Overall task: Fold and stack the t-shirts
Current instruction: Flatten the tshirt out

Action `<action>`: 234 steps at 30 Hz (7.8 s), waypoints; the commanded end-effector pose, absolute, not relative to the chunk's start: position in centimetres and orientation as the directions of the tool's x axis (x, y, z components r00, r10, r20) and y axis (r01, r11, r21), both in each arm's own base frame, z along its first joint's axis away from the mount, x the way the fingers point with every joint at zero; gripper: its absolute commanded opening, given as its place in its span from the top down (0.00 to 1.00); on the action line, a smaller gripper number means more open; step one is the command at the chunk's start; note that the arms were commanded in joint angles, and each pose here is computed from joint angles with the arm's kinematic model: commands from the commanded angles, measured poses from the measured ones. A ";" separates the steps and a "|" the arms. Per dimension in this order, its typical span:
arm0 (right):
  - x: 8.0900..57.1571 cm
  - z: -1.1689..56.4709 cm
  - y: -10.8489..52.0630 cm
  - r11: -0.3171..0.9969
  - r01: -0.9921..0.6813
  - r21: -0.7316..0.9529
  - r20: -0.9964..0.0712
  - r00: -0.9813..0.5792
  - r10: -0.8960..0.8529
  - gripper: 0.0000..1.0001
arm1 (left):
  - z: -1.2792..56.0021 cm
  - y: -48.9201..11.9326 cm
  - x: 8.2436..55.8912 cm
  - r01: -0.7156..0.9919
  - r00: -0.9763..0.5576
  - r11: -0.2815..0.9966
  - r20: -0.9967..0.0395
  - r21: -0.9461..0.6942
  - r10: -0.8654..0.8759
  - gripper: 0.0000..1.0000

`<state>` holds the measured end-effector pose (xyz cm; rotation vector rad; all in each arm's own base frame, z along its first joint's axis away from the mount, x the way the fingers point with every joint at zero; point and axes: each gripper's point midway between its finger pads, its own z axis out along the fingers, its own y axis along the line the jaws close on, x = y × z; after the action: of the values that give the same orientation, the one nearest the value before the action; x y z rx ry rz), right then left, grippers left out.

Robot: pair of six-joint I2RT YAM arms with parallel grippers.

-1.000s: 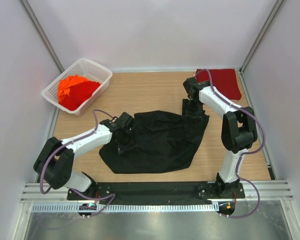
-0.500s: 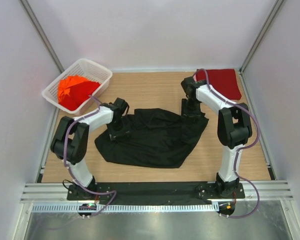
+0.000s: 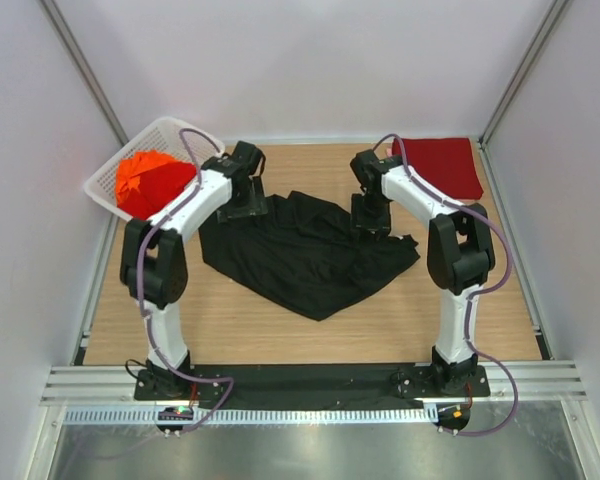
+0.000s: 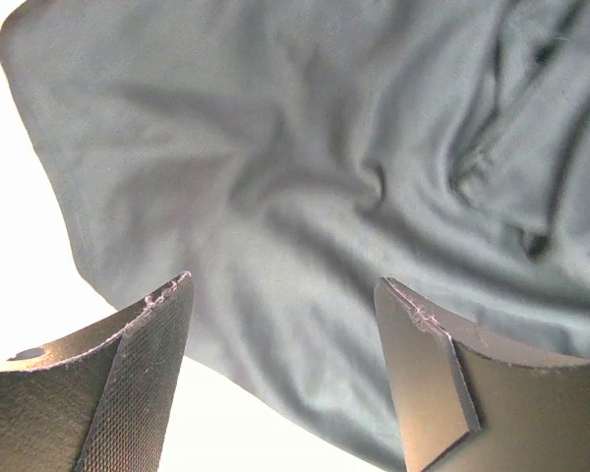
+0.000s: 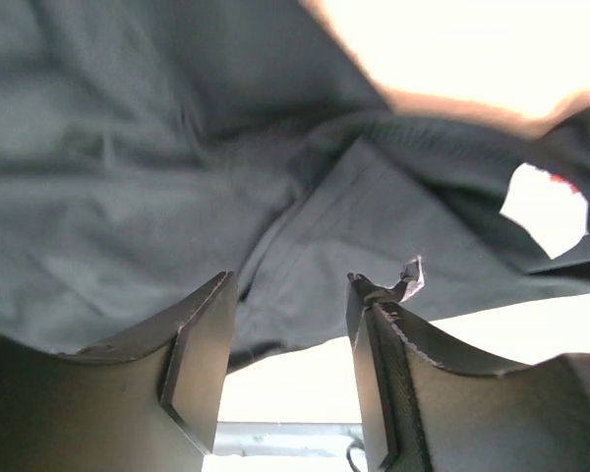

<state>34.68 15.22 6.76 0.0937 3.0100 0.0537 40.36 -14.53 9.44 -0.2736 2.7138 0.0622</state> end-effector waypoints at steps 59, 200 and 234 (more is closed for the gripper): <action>25.8 24.1 10.8 0.963 0.163 0.216 -0.519 -0.816 0.254 0.99 | 16.8 -15.3 23.1 -0.140 -0.865 0.879 -0.375 -0.455 -0.332 0.99; 30.3 9.0 18.8 0.972 0.061 0.228 -0.201 -0.974 0.108 0.59 | 14.0 -15.8 28.0 -0.220 -0.873 0.919 -0.354 -0.327 -0.335 1.00; 29.7 10.0 14.5 0.996 0.069 -0.051 -0.334 -0.941 0.048 0.99 | 17.1 -14.8 23.0 -0.234 -0.848 0.875 -0.350 -0.424 -0.397 1.00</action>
<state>28.90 15.39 6.08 0.0683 2.9108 -0.0717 22.81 -14.88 15.02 -0.4663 2.6632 -0.4959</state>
